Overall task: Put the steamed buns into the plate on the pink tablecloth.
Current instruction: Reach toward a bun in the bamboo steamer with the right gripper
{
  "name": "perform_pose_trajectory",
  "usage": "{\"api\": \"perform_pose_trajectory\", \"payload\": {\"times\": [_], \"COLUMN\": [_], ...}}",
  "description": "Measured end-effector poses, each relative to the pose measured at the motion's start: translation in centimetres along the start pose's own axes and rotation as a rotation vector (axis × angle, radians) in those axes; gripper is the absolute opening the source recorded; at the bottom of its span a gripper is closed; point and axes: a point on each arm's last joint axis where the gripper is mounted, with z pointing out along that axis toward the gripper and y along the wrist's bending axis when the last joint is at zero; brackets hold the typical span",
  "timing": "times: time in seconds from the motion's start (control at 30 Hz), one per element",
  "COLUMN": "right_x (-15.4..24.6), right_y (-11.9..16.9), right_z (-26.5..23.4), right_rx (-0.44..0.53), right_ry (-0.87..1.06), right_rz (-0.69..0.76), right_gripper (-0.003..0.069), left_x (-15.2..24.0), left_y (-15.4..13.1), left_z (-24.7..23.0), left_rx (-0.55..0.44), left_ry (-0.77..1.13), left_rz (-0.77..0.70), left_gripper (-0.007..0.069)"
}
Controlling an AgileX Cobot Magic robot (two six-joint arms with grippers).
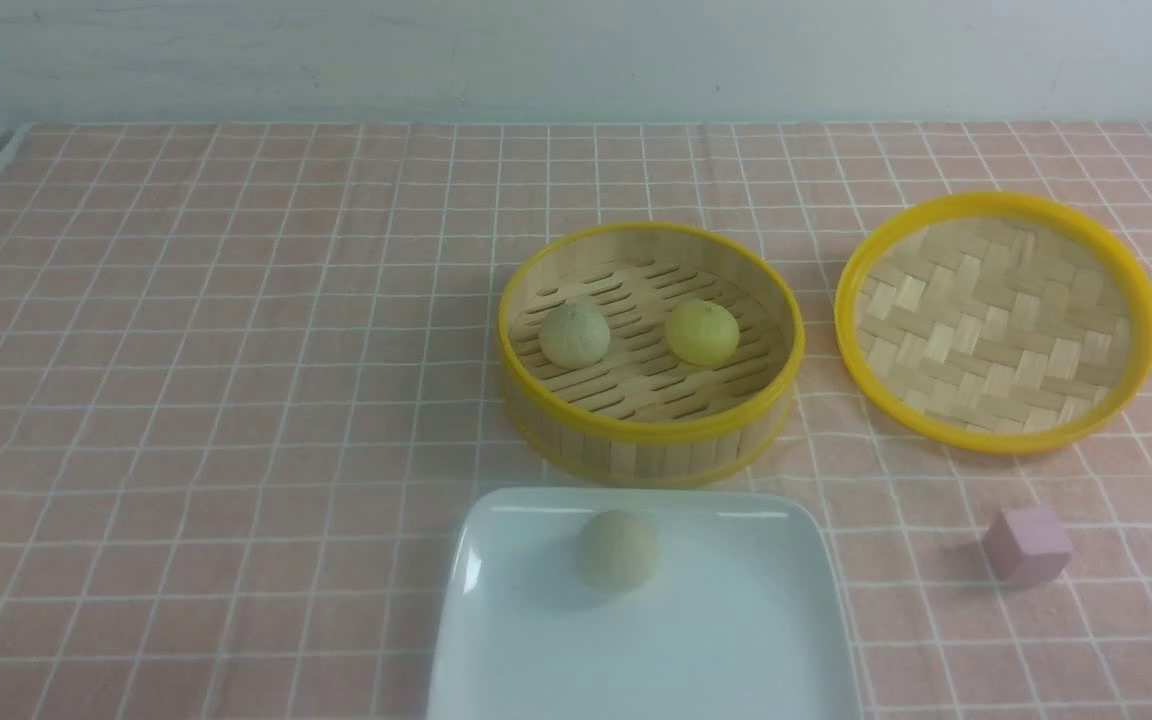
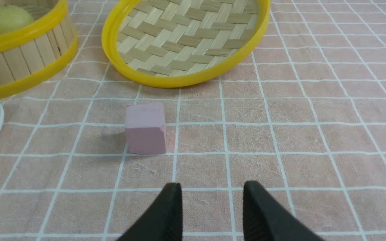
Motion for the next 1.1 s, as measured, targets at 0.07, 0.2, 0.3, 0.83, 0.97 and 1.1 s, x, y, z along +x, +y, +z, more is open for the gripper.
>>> {"api": "perform_pose_trajectory", "payload": {"times": [0.07,0.2,0.3,0.83,0.97,1.1], "right_x": [0.0,0.0,0.0,0.0,0.0,0.0], "right_y": [0.0,0.0,0.0,0.0,0.0,0.0], "right_z": [0.0,0.0,0.0,0.0,0.0,0.0], "right_rx": [0.0,0.0,0.0,0.0,0.0,0.0], "right_ry": [0.0,0.0,0.0,0.0,0.0,0.0], "right_rz": [0.0,0.0,0.0,0.0,0.0,0.0], "right_gripper": [0.024,0.024,0.024,0.024,0.024,0.024], "left_x": [0.0,0.0,0.0,0.0,-0.01,0.0], "left_y": [0.0,0.0,0.0,0.0,0.03,0.08], "left_z": [0.0,0.0,0.0,0.0,0.0,0.0], "left_rx": [0.0,0.0,0.0,0.0,-0.003,-0.009], "left_ry": [0.0,0.0,0.0,0.0,-0.001,0.0], "left_rz": [0.0,0.0,0.0,0.0,0.008,0.021], "left_gripper": [0.0239,0.0239,0.0239,0.0239,0.0239,0.0239]}}
